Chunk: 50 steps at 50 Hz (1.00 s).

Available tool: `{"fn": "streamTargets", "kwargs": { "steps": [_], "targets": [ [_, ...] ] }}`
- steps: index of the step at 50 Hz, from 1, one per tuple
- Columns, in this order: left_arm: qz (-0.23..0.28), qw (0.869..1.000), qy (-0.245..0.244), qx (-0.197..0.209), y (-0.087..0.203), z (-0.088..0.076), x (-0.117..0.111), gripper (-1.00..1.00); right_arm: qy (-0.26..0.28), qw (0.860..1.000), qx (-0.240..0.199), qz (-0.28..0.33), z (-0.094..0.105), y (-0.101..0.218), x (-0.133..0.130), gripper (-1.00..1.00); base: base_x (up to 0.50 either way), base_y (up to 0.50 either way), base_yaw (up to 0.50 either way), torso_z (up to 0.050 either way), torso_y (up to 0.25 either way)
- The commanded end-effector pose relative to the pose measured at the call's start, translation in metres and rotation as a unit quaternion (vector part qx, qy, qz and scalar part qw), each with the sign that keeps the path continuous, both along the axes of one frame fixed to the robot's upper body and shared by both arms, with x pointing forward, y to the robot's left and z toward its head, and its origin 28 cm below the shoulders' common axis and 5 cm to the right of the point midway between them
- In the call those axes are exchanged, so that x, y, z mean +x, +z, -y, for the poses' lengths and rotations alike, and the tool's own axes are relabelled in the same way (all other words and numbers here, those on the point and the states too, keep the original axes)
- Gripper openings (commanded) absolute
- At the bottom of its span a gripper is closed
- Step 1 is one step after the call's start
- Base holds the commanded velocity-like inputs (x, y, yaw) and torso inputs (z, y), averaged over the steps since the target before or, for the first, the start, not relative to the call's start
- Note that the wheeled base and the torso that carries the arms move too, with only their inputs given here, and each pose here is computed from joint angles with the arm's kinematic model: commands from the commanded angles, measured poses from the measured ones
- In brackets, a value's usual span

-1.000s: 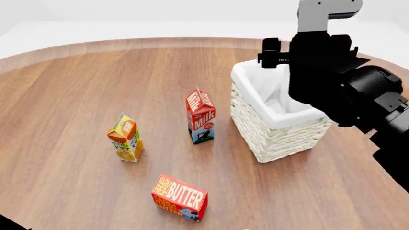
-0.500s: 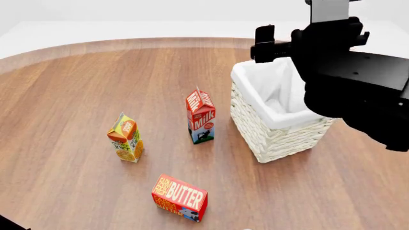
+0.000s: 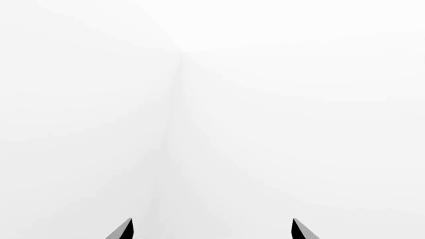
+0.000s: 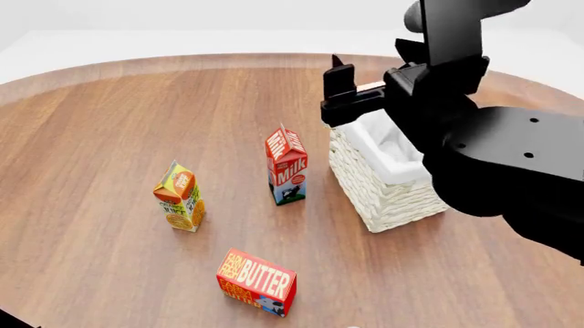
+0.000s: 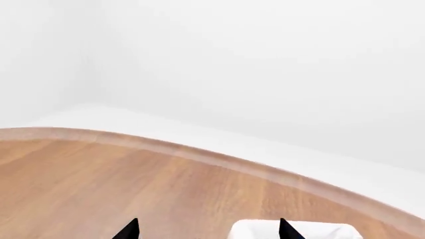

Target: Pick up the cream cheese box and the butter, and put them in the basket.

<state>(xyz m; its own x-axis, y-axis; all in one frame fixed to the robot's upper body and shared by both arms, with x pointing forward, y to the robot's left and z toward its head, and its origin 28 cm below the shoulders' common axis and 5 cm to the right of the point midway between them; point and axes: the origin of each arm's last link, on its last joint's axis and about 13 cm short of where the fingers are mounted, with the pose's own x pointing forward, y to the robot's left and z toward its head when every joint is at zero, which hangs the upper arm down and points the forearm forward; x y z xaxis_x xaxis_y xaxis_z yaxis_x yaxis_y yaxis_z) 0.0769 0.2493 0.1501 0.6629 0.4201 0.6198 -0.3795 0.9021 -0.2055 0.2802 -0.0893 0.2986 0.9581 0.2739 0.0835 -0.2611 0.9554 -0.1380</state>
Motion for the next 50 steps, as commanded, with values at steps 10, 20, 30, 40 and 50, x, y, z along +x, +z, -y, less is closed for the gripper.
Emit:
{"fn": "streamTargets", "kwargs": {
  "steps": [10,20,30,40,50],
  "targets": [
    [0.001,1.000,0.001,0.001,0.004,0.003,-0.002,1.00,0.121,0.992,-0.019,-0.021,-0.016,-0.019,-0.031,1.00,0.00,0.00,0.00,0.000,0.000],
    [0.001,1.000,0.001,0.001,0.003,0.001,-0.001,1.00,0.185,0.981,-0.033,-0.047,-0.027,-0.029,-0.044,1.00,0.00,0.00,0.00,0.000,0.000],
    [0.001,1.000,0.001,0.001,0.003,0.002,-0.001,1.00,0.255,0.963,-0.028,-0.084,-0.034,-0.036,-0.052,1.00,0.00,0.00,0.00,0.000,0.000],
    [0.000,1.000,0.001,-0.001,-0.004,-0.006,0.003,1.00,0.279,0.952,-0.034,-0.123,-0.037,-0.040,-0.053,1.00,0.00,0.00,0.00,0.000,0.000],
    [0.000,1.000,0.001,-0.001,-0.001,-0.005,0.002,1.00,0.291,0.943,-0.049,-0.152,-0.040,-0.044,-0.055,1.00,0.00,0.00,0.00,0.000,0.000]
  ]
}}
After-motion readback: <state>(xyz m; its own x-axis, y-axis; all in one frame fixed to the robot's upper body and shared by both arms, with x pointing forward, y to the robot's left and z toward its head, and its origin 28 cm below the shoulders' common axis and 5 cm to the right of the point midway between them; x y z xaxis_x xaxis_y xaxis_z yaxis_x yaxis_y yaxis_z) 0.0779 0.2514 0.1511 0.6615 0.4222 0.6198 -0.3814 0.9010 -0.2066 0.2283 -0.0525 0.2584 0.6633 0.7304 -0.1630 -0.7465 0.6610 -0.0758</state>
